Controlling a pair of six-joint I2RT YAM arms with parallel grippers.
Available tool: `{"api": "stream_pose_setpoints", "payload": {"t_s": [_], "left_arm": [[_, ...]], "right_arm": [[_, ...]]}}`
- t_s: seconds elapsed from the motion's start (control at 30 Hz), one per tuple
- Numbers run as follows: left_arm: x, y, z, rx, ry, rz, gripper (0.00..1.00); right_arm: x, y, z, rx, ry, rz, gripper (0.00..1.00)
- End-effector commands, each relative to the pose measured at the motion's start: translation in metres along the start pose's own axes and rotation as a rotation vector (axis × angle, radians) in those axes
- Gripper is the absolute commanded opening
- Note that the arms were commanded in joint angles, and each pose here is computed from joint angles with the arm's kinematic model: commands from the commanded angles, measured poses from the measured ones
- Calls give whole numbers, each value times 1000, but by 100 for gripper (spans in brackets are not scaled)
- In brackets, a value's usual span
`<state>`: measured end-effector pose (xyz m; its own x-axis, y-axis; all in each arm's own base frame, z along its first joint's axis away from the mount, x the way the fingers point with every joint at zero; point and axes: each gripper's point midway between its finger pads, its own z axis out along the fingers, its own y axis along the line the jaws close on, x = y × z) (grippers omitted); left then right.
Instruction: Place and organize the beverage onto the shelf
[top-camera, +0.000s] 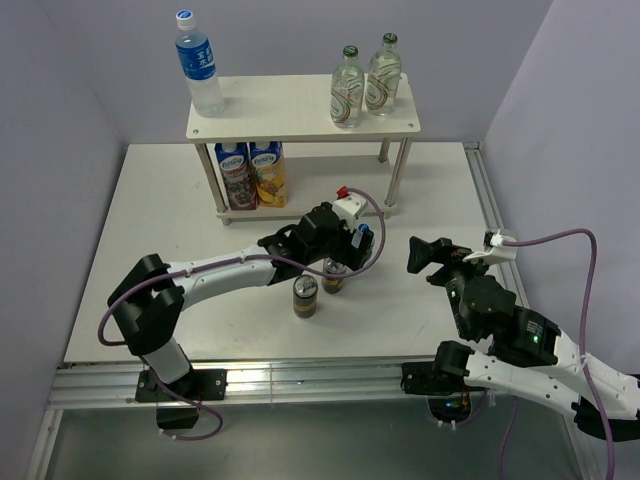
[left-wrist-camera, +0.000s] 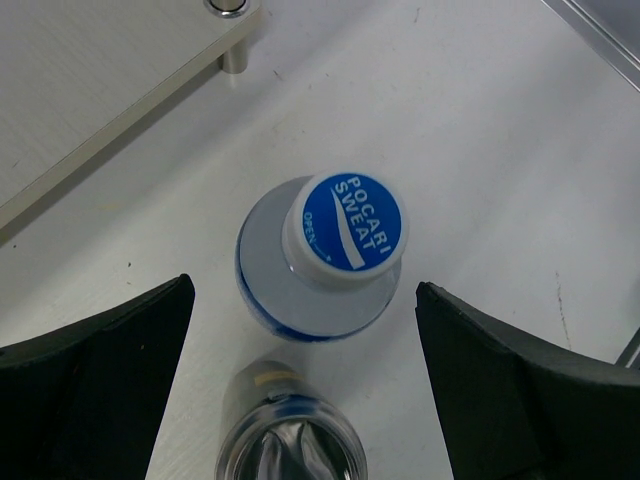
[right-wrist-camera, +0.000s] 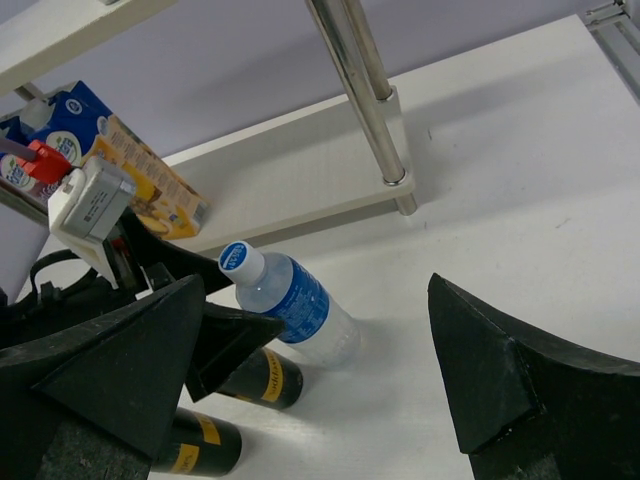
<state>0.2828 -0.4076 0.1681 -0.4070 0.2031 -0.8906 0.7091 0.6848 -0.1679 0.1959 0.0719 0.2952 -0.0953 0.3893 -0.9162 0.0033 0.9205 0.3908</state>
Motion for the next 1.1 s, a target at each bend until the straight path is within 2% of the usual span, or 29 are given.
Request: {"api": "stream_pose_setpoints", "payload": {"t_s": [0.0, 0.3, 0.4, 0.5, 0.53, 0.57, 0.73, 0.8, 0.83, 0.9, 1.07], "left_arm": [[-31, -10, 8, 19, -85, 7, 99], [-22, -6, 28, -7, -53, 11, 99], [-19, -3, 30, -24, -50, 11, 95], [-16, -1, 31, -34, -46, 11, 76], [-19, 0, 31, -40, -49, 7, 53], [-19, -1, 31, -42, -47, 6, 47], [-34, 0, 23, -56, -69, 1, 26], [-45, 1, 17, -69, -87, -2, 21], [-60, 0, 7, -75, -106, -6, 17], [-79, 5, -5, -113, -131, -8, 14], [-162, 15, -62, -219, -247, -9, 5]], "right_arm": [[-2, -4, 0, 18, -20, 21, 99], [-3, -5, 0, 21, -25, 28, 99], [-4, -5, -1, 17, -25, 34, 99], [-2, -5, -1, 15, -23, 33, 99], [-2, -5, -1, 16, -24, 33, 99], [-3, -5, -1, 16, -23, 30, 99], [-3, -6, -1, 15, -25, 37, 99], [-4, -6, -2, 13, -25, 39, 99], [-4, -5, -1, 13, -25, 39, 99], [-4, -6, -2, 11, -26, 42, 99], [-5, -5, -3, 2, -29, 51, 99]]}}
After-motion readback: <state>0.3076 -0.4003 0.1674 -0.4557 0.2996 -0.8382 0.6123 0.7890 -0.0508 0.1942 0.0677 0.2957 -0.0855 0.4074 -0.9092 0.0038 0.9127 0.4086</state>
